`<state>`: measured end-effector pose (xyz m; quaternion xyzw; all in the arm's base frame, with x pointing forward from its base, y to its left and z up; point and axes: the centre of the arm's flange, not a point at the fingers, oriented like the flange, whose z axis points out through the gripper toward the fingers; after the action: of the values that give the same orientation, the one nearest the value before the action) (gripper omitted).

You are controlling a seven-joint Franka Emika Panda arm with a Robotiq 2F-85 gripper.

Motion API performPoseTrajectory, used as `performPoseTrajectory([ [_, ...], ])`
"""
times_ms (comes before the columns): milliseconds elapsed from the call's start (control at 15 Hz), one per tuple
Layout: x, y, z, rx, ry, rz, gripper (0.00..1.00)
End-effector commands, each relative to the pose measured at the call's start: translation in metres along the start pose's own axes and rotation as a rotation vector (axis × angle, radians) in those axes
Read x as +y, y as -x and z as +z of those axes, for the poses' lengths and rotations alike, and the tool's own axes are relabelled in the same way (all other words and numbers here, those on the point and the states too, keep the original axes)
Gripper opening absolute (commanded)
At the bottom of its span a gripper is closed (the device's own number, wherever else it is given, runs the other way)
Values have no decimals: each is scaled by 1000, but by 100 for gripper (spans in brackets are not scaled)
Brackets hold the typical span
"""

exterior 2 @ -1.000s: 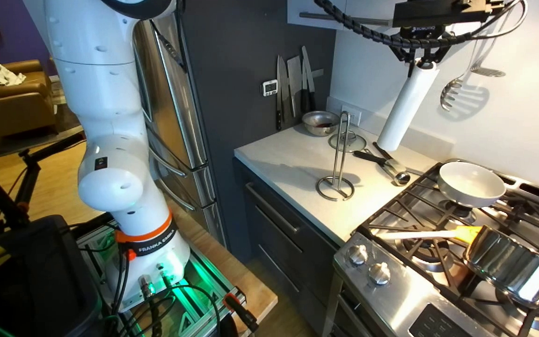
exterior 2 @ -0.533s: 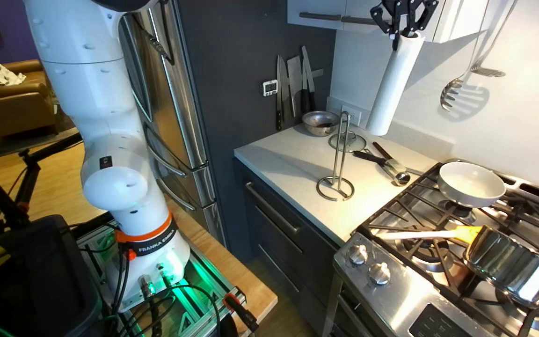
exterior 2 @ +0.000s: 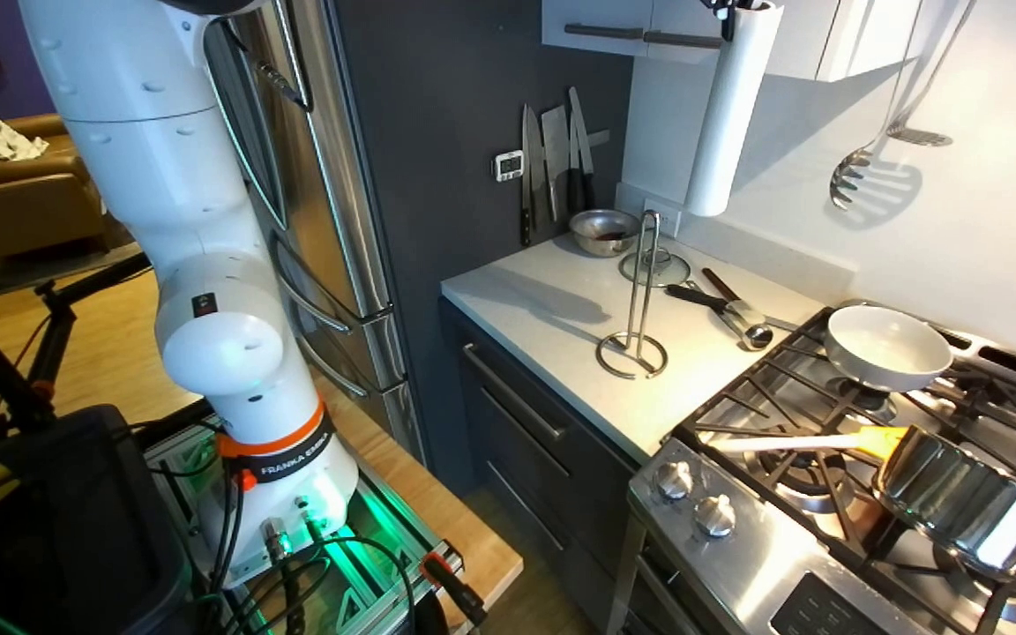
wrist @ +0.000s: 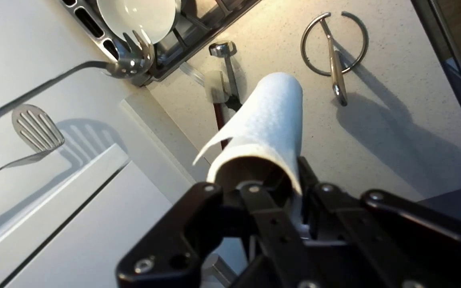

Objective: Put the paper towel roll on the silver stand

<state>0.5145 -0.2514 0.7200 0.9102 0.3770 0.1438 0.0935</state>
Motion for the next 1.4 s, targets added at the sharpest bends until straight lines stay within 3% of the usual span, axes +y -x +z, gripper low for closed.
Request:
performPoseTrajectory([
  [0, -11, -9, -8, -3, -39, -84, 2],
  [667, -30, -27, -6, -7, -131, -192, 2],
  [1333, -28, -24, -24, -10, -98, -213, 2],
])
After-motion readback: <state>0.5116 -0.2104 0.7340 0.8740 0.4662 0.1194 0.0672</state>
